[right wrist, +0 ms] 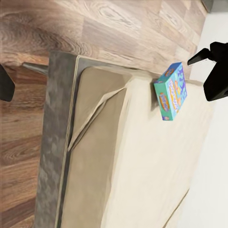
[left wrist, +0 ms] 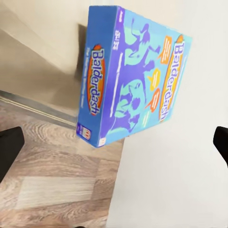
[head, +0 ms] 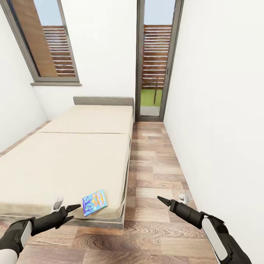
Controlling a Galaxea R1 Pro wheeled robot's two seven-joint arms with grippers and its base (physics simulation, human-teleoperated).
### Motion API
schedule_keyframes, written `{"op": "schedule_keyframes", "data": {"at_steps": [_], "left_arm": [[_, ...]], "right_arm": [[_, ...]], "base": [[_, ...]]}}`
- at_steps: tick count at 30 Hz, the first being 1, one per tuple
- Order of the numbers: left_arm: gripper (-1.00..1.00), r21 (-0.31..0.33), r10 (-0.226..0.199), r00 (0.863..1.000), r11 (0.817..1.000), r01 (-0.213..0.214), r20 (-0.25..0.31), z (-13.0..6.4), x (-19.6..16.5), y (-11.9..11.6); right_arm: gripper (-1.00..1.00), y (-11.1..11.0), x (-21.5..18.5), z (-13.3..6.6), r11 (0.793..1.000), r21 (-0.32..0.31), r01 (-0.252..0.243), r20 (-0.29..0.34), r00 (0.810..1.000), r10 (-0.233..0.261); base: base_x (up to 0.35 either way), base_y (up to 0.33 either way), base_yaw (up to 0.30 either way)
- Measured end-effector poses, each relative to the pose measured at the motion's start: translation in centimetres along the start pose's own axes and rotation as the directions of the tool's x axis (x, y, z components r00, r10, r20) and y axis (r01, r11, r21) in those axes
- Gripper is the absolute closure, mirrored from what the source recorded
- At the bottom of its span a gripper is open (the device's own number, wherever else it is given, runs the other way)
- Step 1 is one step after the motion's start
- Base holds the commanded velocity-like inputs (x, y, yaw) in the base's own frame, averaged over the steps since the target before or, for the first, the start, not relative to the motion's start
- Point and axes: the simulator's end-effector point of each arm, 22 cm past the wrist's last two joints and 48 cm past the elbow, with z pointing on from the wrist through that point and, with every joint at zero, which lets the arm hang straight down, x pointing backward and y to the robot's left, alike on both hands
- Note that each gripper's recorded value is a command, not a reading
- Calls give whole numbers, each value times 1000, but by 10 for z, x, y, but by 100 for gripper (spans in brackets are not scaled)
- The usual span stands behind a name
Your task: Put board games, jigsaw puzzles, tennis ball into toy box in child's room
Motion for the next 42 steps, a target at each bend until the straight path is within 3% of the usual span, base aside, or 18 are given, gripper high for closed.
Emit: {"op": "schedule_keyframes", "data": {"at_steps": [9,42], "left_arm": [[-100,-2,-18,1000,1000,18,-11,11,12,20],[-100,15,-9,1000,1000,9,-8,18,17,25]], "right_arm": [[-100,-14,12,5,1000,0,-1,-2,1000,1],[-100,-21,19,8,1000,-1,-1,-4,1000,1]], "base": [[0,0,0],[0,0,0]]}}
